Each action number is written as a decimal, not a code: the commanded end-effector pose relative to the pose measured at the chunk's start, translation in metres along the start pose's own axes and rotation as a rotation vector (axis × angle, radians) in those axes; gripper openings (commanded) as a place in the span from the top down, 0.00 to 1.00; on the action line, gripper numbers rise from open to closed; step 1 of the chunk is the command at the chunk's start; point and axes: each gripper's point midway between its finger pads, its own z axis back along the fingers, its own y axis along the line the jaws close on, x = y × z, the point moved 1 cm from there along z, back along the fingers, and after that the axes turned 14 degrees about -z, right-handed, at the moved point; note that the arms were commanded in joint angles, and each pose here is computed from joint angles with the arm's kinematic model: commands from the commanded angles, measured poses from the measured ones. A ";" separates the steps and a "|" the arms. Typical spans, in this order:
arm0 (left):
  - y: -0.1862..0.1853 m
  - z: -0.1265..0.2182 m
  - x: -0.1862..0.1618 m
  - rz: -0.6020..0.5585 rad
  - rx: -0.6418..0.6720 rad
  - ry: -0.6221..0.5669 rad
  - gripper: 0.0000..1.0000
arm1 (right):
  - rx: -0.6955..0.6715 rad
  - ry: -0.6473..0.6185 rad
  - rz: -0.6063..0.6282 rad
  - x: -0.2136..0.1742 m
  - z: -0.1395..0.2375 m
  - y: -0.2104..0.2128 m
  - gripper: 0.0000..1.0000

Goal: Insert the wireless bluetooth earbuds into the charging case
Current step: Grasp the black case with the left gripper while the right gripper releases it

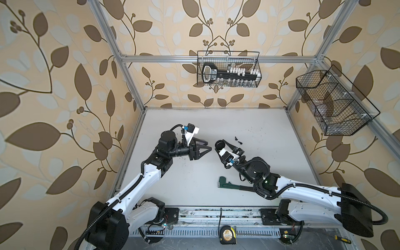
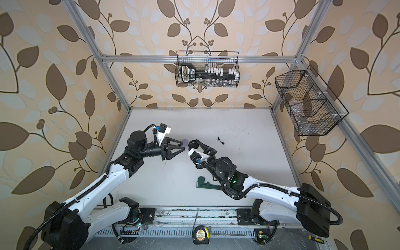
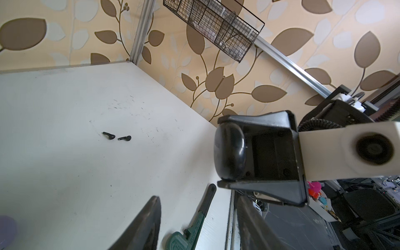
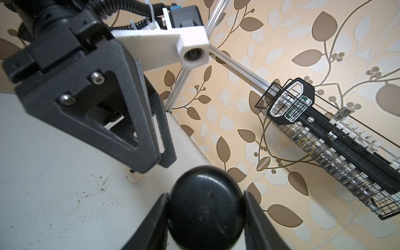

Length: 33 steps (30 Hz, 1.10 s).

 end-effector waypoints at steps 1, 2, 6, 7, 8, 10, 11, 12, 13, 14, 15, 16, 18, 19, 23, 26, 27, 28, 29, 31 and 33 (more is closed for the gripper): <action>-0.012 0.002 0.025 -0.082 -0.018 -0.048 0.46 | -0.023 -0.051 0.010 0.018 -0.003 -0.004 0.78; -0.013 0.001 0.025 -0.083 -0.025 -0.049 0.46 | -0.018 -0.054 0.008 0.019 -0.004 -0.002 0.78; -0.017 -0.003 0.026 -0.081 -0.046 -0.045 0.49 | -0.005 -0.059 0.006 0.022 -0.006 0.003 0.77; -0.017 -0.003 0.026 -0.082 -0.049 -0.045 0.50 | -0.002 -0.059 0.007 0.022 -0.007 0.004 0.77; -0.017 -0.004 0.026 -0.081 -0.052 -0.045 0.50 | -0.001 -0.060 0.006 0.023 -0.008 0.005 0.77; -0.017 -0.005 0.026 -0.078 -0.054 -0.043 0.52 | 0.000 -0.063 0.005 0.024 -0.010 0.006 0.77; -0.018 -0.006 0.026 -0.079 -0.059 -0.042 0.53 | 0.003 -0.062 0.007 0.024 -0.011 0.007 0.77; -0.019 -0.007 0.026 -0.079 -0.064 -0.041 0.53 | 0.004 -0.062 0.008 0.024 -0.012 0.008 0.77; -0.020 -0.007 0.027 -0.078 -0.068 -0.041 0.53 | 0.000 -0.061 0.009 0.025 -0.014 0.008 0.77; -0.021 -0.008 0.027 -0.080 -0.071 -0.042 0.53 | -0.001 -0.062 0.007 0.025 -0.015 0.009 0.77; -0.021 -0.009 0.026 -0.083 -0.076 -0.041 0.54 | -0.004 -0.063 0.006 0.025 -0.016 0.009 0.77; -0.021 -0.010 0.026 -0.081 -0.077 -0.039 0.54 | -0.003 -0.065 0.006 0.026 -0.017 0.009 0.77; -0.020 -0.011 0.025 -0.075 -0.076 -0.033 0.55 | 0.005 -0.070 0.002 0.027 -0.018 0.011 0.77; -0.020 -0.012 0.025 -0.076 -0.075 -0.032 0.56 | 0.009 -0.072 0.000 0.028 -0.019 0.012 0.77; -0.017 -0.014 0.023 -0.072 -0.073 -0.025 0.61 | 0.008 -0.077 -0.001 0.030 -0.023 0.014 0.77; -0.016 -0.015 0.023 -0.067 -0.074 -0.021 0.63 | 0.002 -0.079 -0.005 0.032 -0.025 0.013 0.77; -0.016 -0.015 0.023 -0.066 -0.074 -0.020 0.64 | 0.002 -0.082 -0.009 0.033 -0.025 0.013 0.77; -0.016 -0.015 0.023 -0.069 -0.075 -0.020 0.64 | 0.004 -0.081 -0.010 0.033 -0.026 0.014 0.77; -0.016 -0.015 0.022 -0.067 -0.074 -0.019 0.65 | 0.003 -0.082 -0.012 0.033 -0.027 0.014 0.77; -0.016 -0.015 0.022 -0.067 -0.074 -0.017 0.67 | -0.002 -0.079 -0.012 0.033 -0.028 0.014 0.77; -0.016 -0.015 0.022 -0.069 -0.077 -0.016 0.69 | -0.011 -0.080 -0.013 0.034 -0.029 0.012 0.78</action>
